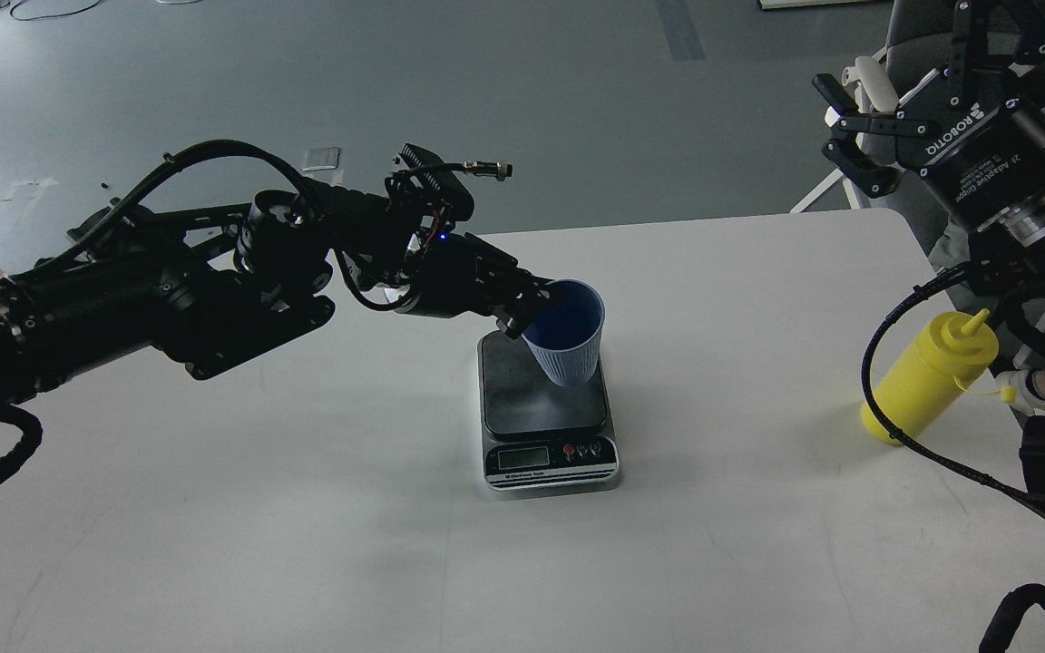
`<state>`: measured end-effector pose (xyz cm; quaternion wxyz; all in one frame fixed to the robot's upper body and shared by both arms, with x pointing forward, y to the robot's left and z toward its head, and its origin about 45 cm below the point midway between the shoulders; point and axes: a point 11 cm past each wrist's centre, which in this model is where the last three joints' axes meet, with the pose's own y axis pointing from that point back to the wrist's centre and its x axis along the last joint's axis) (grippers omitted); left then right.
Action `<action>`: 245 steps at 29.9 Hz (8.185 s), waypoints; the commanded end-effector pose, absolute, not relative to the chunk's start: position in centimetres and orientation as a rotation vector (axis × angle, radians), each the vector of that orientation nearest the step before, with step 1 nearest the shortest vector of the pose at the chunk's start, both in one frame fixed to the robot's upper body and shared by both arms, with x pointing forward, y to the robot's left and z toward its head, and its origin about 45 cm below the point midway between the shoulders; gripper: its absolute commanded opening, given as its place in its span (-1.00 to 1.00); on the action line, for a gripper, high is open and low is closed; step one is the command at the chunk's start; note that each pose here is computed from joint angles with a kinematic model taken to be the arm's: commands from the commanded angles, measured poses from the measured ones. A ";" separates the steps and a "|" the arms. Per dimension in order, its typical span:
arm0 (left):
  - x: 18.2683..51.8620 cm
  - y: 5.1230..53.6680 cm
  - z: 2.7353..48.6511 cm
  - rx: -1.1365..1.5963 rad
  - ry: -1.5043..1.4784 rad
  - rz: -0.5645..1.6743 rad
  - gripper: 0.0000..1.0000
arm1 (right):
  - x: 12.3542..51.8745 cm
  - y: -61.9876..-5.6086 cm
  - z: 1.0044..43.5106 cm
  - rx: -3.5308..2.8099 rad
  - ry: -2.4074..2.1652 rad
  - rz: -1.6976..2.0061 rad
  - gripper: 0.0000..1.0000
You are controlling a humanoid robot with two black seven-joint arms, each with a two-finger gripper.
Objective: Pour seasoning into cup on scale with both arms
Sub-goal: 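Lower the blue cup onto the scale and open the left gripper, then withdraw the left gripper up and away from the cup, then move the right gripper down to the yellow bottle and grasp it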
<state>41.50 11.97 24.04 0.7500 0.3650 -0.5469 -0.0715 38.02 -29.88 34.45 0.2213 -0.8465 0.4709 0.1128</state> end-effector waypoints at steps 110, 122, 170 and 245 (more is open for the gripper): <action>46.7 29.4 35.4 -0.236 -0.160 0.987 0.96 | 30.2 -39.8 39.8 -1.675 0.944 0.429 0.99; 45.8 27.4 35.2 -0.216 -0.183 0.920 0.96 | 25.8 -41.8 33.2 -1.593 1.029 0.553 0.99; 44.7 26.4 34.7 -0.208 -0.188 0.878 0.96 | 22.0 -35.5 22.8 -1.721 1.144 0.929 0.99; 43.0 25.0 34.1 -0.207 -0.182 0.817 0.96 | 18.3 -39.0 12.7 -1.416 1.351 1.180 0.99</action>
